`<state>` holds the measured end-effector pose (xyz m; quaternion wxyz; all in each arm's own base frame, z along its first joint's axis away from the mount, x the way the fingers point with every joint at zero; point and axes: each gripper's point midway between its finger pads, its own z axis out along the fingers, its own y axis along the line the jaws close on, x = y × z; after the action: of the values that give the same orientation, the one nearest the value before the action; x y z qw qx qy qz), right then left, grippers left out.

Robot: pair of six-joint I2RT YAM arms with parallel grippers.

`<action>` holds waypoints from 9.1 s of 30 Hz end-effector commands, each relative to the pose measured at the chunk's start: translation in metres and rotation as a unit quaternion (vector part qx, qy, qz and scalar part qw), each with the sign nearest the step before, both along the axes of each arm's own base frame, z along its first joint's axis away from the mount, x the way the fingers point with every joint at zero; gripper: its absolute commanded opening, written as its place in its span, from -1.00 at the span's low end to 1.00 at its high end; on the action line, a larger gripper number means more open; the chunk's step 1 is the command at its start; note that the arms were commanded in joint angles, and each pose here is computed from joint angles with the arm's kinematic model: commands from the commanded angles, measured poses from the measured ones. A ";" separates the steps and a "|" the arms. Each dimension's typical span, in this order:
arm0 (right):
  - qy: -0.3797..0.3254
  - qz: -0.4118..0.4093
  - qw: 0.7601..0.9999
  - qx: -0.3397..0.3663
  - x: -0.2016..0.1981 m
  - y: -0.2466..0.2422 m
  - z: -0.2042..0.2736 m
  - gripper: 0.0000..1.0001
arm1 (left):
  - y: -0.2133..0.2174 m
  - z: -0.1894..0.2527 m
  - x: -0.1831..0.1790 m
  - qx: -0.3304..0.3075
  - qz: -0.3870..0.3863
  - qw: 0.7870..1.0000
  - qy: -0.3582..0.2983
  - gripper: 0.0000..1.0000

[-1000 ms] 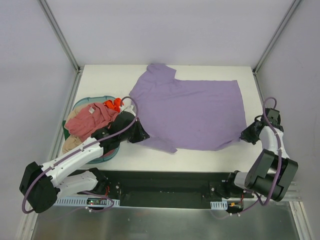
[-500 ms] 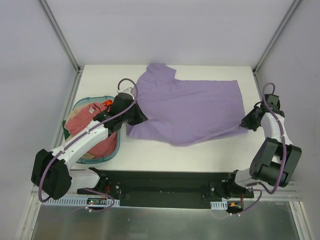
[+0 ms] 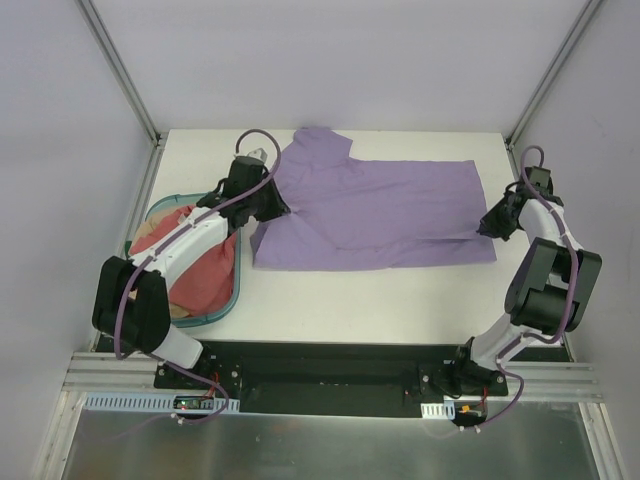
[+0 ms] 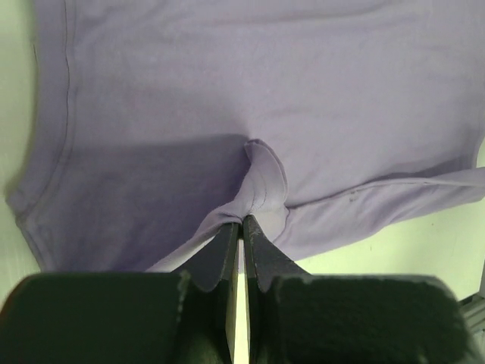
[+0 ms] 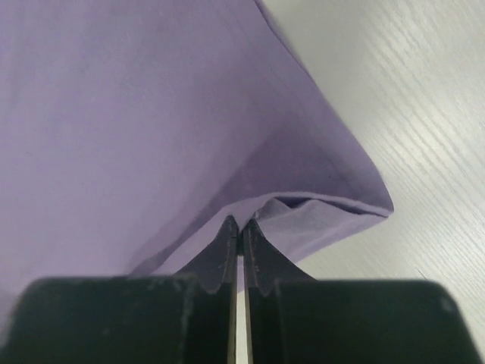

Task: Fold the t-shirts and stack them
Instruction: Fold the flattened tshirt in 1/3 of the way, then grap the side of the flattened tshirt furthest away from the robot with both arms

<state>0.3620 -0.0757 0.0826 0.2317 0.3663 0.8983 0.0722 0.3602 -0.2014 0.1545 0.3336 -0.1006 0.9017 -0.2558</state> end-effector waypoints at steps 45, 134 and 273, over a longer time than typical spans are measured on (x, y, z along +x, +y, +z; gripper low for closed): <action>0.010 -0.031 0.998 -0.058 0.058 -0.038 0.002 0.07 | 0.031 -0.010 0.150 0.066 0.028 0.994 -0.084 0.24; 0.123 0.123 0.984 0.051 -0.116 0.096 -0.073 0.92 | -0.007 -0.002 -0.085 0.057 -0.042 0.997 -0.006 0.98; 0.083 0.096 0.985 -0.115 0.166 -0.022 -0.043 0.96 | -0.049 -0.029 0.128 0.020 -0.118 0.993 0.008 -1.00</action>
<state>0.5385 -0.0949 0.0402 0.2098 0.2608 0.9415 -0.0402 0.4901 -0.2493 0.0912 0.2682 0.0027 0.9286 -0.2565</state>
